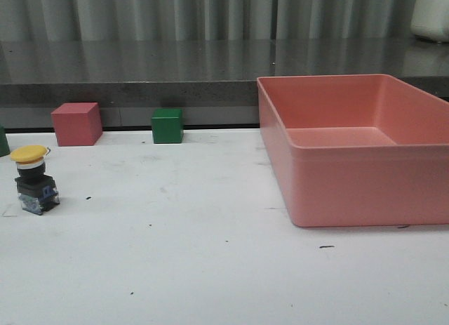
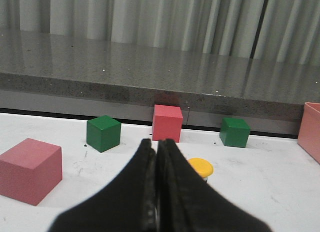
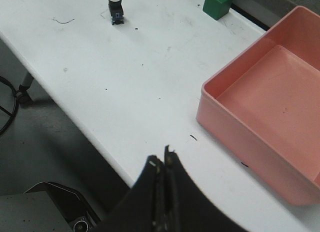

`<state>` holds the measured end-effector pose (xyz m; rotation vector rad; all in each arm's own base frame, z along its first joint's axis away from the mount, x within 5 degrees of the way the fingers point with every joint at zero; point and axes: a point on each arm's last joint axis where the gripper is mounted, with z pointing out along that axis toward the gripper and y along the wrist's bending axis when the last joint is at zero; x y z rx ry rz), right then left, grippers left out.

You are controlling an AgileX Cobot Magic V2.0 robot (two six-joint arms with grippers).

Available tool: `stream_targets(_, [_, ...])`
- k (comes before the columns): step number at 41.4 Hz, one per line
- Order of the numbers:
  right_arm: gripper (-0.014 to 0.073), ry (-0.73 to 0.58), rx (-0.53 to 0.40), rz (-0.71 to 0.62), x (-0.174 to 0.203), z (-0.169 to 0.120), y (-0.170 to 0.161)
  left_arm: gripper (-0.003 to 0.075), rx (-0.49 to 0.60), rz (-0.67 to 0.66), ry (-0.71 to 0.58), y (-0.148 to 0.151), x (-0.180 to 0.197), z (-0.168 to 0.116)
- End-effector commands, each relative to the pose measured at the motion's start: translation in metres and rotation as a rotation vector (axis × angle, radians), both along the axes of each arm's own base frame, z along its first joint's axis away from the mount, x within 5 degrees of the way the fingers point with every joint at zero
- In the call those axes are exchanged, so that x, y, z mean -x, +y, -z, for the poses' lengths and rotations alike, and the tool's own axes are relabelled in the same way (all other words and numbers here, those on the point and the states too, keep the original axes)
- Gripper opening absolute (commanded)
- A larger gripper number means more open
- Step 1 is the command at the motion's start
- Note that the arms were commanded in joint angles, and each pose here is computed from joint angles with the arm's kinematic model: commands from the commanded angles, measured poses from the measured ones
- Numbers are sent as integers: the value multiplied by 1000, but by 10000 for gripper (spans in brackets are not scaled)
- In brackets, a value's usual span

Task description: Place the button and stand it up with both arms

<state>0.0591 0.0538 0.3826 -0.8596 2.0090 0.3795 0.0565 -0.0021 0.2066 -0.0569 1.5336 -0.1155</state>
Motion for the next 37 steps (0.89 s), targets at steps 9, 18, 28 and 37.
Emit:
stream_targets(9, [-68, -67, -47, 4, -2, -12, 1, -20, 17, 4, -104, 0, 2, -5])
stream_targets(18, [-68, -67, -47, 4, -2, -12, 1, -20, -28, 3, -106, 0, 2, -5])
stream_targets(28, [-68, -67, -47, 4, -2, -12, 1, -20, -28, 3, -104, 0, 2, -5])
stream_targets(37, [-68, -67, -47, 4, -2, -12, 1, -20, -28, 3, -104, 0, 2, -5])
